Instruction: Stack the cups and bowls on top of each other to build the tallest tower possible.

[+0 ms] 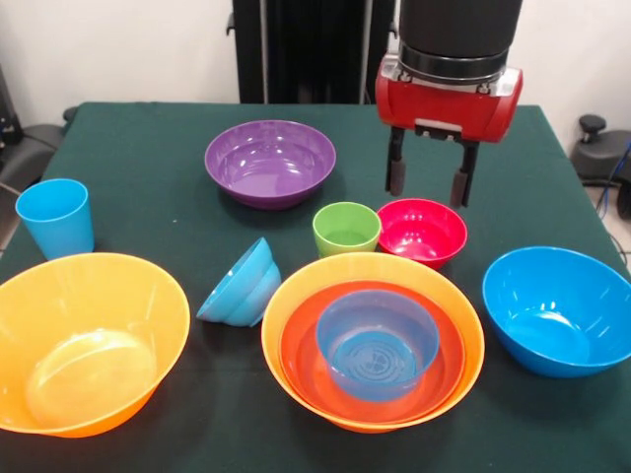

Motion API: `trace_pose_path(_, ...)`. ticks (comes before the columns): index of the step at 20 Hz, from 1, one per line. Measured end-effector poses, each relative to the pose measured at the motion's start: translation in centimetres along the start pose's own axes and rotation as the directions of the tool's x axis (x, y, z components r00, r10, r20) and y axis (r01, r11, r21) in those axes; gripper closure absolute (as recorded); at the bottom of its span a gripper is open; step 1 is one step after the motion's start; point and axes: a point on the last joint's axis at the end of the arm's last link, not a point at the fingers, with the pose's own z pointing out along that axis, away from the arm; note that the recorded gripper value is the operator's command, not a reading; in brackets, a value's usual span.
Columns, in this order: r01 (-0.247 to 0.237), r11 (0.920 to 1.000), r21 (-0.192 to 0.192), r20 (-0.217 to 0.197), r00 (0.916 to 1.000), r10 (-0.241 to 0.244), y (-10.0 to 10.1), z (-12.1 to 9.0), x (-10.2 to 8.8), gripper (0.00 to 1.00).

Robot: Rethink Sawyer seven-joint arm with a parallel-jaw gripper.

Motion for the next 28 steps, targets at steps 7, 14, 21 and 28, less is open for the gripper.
trace_pose_path(7, -0.02, 0.9997, -0.014, 0.036, 0.9991, 0.021, -1.4, 0.9, -0.6, 0.0)
trace_pose_path(14, -0.034, 0.9993, -0.014, 0.03, 0.999, 0.034, -2.5, 2.3, -0.2, 0.0)
trace_pose_path(21, -0.032, 0.9993, -0.018, 0.033, 0.9989, 0.033, -2.7, 3.2, 0.8, 0.0)
trace_pose_path(28, -0.031, 0.9993, -0.021, 0.035, 0.9989, 0.032, -2.8, 3.9, 1.5, 0.0)
